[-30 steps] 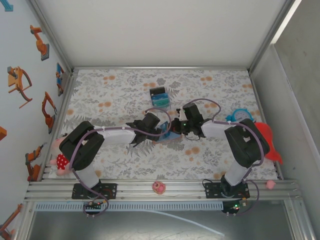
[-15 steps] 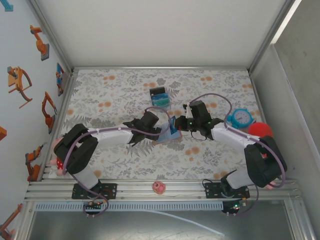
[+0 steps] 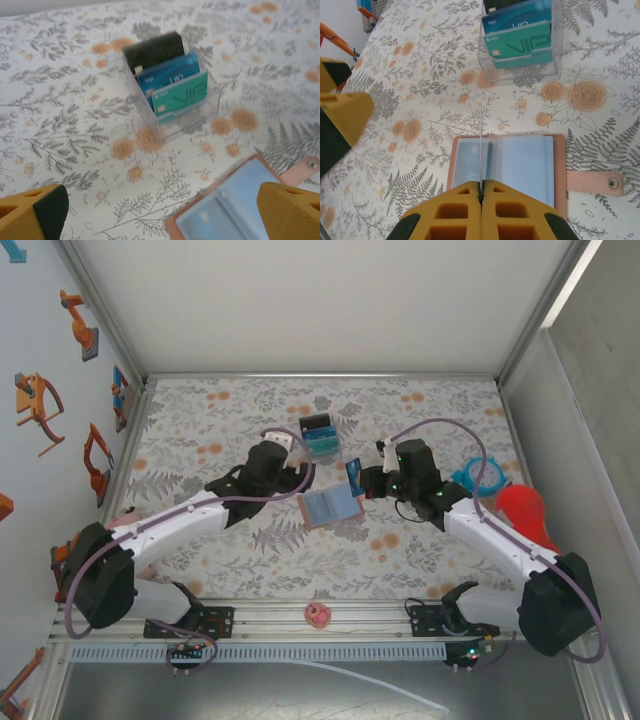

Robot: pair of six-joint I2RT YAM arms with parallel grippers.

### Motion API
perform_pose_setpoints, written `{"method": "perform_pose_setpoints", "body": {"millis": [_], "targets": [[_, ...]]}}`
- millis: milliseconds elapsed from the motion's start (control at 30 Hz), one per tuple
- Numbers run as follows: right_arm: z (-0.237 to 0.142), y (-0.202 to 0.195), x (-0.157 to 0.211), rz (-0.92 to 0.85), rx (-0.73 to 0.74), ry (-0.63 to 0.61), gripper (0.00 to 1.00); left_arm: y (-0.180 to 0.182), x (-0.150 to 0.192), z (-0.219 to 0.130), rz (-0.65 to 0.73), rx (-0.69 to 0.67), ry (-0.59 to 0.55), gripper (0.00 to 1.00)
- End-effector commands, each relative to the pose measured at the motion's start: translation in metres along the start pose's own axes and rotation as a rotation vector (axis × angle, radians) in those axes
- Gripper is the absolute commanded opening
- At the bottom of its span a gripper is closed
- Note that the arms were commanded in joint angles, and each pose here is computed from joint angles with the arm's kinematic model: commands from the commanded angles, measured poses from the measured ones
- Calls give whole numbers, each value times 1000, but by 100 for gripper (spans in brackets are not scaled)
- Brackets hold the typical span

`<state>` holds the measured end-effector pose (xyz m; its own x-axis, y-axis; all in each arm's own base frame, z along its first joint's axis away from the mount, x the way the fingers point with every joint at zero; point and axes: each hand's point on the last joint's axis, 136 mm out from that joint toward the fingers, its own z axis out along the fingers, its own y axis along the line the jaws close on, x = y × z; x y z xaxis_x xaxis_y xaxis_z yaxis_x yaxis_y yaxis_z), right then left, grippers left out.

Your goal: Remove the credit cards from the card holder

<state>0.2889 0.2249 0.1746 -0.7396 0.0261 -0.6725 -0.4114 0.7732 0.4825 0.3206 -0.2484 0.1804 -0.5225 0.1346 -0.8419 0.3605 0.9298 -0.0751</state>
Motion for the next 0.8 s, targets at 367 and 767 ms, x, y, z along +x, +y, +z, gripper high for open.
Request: {"method": "perform_pose_setpoints", "body": {"millis": [367,767], "targets": [[-30,68,-2,-347,-213,0,0,-41,-18,-40,224,513,-120,97],[-37,108,19,-543,-376,143,0,-82,16,-59,466,860,1,87]]}}
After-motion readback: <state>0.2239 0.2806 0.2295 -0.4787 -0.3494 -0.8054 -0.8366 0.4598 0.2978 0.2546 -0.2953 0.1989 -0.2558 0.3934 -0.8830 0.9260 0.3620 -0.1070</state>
